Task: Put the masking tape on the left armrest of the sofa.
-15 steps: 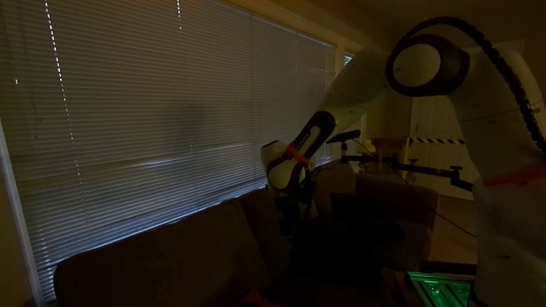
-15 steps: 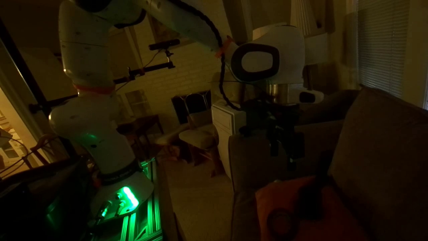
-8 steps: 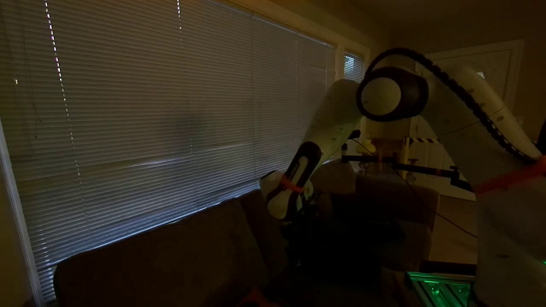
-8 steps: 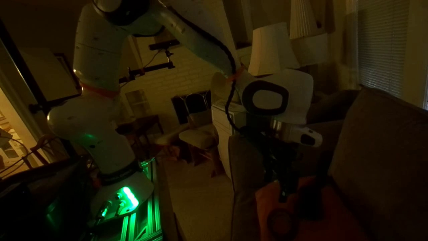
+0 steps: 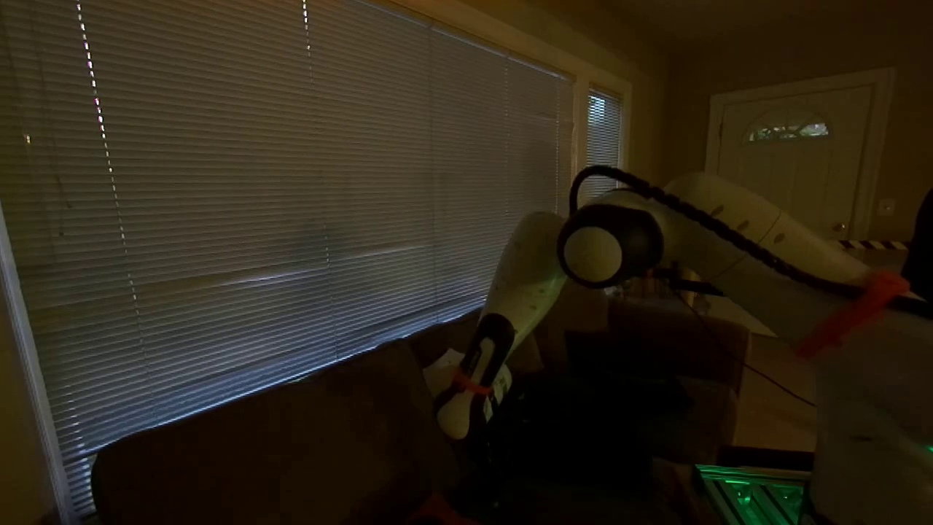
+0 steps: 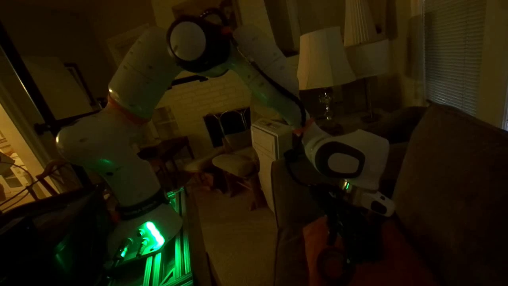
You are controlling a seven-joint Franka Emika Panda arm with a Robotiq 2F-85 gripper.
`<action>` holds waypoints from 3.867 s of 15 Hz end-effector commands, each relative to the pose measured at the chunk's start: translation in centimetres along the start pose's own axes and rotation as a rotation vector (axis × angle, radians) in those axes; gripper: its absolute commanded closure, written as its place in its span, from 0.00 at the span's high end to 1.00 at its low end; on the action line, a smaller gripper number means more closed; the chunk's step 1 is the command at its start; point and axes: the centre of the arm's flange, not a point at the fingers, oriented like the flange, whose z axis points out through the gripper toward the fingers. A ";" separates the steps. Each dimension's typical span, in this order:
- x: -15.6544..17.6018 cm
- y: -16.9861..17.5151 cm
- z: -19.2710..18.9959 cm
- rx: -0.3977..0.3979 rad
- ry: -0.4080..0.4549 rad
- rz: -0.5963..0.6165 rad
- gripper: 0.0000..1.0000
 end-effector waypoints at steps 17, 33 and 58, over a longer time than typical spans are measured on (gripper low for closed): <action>7.1 -3.9 9.3 -0.112 -0.043 0.042 1.00; 7.1 -5.8 10.2 -0.111 -0.074 0.005 0.00; 4.5 -3.8 6.8 -0.155 -0.259 -0.267 1.00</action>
